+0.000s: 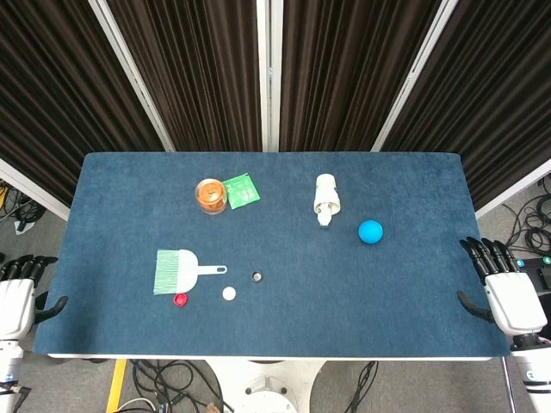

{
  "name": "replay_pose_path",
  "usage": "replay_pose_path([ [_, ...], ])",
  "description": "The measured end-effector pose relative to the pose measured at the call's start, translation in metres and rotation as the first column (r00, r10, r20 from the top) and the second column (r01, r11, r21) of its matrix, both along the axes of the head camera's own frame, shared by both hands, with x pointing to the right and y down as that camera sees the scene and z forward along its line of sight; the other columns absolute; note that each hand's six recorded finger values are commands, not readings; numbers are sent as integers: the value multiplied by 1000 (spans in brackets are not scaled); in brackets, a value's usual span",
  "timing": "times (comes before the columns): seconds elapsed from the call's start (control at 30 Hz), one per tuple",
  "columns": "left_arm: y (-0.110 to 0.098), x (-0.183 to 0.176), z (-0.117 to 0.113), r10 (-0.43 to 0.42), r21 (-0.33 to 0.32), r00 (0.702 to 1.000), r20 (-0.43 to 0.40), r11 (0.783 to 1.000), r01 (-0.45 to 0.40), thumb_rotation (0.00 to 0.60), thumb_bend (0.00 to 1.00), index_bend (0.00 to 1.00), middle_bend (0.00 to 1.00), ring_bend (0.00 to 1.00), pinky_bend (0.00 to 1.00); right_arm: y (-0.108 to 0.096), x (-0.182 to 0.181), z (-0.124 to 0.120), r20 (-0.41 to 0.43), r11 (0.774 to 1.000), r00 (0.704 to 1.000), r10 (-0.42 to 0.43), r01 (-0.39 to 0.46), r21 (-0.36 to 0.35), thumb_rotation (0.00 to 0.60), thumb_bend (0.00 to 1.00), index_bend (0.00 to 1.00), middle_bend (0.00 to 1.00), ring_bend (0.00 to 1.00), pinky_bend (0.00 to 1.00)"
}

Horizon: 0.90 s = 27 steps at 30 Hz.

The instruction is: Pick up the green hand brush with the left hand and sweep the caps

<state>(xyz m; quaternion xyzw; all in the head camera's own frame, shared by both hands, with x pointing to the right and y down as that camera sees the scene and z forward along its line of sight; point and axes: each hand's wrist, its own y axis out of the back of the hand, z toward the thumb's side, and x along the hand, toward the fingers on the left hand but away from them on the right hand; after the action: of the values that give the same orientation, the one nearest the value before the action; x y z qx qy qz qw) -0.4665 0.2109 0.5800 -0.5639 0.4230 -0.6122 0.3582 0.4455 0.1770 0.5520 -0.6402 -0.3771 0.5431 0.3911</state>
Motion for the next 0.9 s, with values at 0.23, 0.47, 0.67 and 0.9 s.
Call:
replay_pose_path([
  [0.23,-2,-1,5,5,-6,1000,4,1000,-5,600,189,244,242,159,181,-1,-3,3,-2,1000,1000,3,-3,-10,600,207,0,68,0,0],
  [0.47,-13,3,9,20,-8,1000,-15,1000,-20,600,177,244,242,159,181,-2,-3,0,0,1000,1000,9,-9,0,600,200,0,68,0,0],
  [0.67,-48,26,17,99,1,993,-67,995,-100,600,172,244,250,213,235,-8,-7,-3,-2,1000,1000,-17,17,12,600,203,0,68,0,0],
  [0.9,-101,76,37,213,-10,964,-160,976,-218,600,171,311,334,531,731,-7,-5,-5,2,1000,1000,-16,16,19,600,205,0,68,0,0],
])
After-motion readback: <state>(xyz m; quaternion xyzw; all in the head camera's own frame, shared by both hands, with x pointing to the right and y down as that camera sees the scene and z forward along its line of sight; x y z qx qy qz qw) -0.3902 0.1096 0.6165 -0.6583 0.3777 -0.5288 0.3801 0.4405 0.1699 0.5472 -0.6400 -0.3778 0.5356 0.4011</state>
